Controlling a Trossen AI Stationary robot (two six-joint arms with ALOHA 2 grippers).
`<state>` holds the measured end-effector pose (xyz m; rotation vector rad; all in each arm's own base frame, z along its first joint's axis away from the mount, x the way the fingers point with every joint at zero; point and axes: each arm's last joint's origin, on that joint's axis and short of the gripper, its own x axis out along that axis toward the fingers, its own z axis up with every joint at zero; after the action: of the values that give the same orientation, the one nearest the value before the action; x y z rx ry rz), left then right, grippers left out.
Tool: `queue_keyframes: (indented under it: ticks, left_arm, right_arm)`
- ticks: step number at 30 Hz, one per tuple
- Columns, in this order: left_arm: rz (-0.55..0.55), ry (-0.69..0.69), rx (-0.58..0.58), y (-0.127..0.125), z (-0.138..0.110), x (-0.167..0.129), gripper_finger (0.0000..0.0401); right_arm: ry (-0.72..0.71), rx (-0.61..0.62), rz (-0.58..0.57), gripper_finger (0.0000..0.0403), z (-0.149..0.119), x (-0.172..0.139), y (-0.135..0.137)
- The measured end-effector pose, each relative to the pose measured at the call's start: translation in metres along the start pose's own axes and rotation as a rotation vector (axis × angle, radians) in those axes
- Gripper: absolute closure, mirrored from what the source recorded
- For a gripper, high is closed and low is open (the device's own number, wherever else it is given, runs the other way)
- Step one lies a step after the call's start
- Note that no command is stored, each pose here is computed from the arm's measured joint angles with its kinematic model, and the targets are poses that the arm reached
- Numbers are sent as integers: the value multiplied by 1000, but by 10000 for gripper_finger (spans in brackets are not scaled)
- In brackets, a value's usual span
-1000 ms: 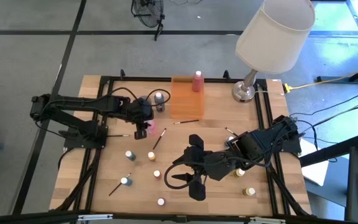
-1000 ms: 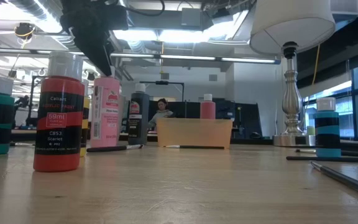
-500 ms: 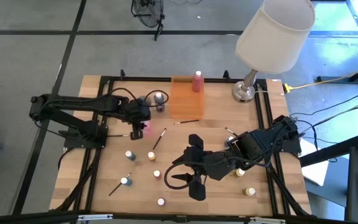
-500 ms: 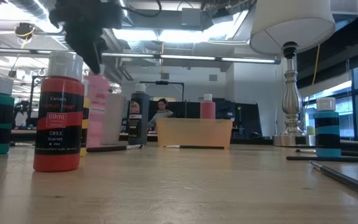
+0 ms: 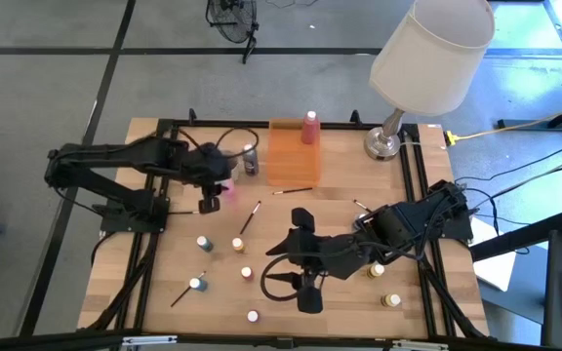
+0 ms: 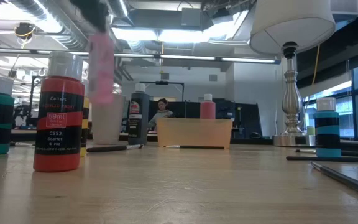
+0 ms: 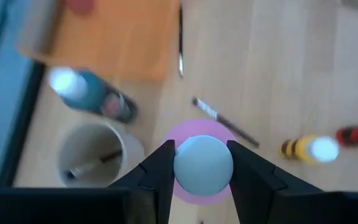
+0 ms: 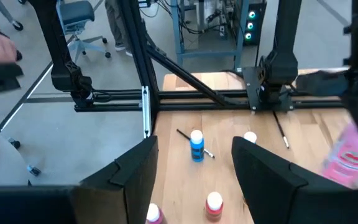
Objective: Pick & Place Paint Supplies
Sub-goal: Put the pink paint bottle into the orange bin
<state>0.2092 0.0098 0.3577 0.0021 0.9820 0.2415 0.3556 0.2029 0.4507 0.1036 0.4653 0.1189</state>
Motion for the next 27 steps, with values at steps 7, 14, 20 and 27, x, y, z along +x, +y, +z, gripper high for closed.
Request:
queue_keyframes:
  ticks: [7, 14, 20, 27]
  left_arm:
    - [158, -167, -27, 8, 21, -43, 282]
    - [271, -268, -40, 23, 36, -61, 282]
    - [331, -291, -28, 39, 62, -57, 282]
    - [337, -269, -79, 68, 96, -41, 282]
  right_arm:
    - [-4, -34, 1, 198, 1, -3, -1]
    - [0, -79, 4, 219, 3, -14, -2]
    - [15, -105, 9, 230, 4, -29, -3]
    - [93, -137, 18, 231, -5, -35, 0]
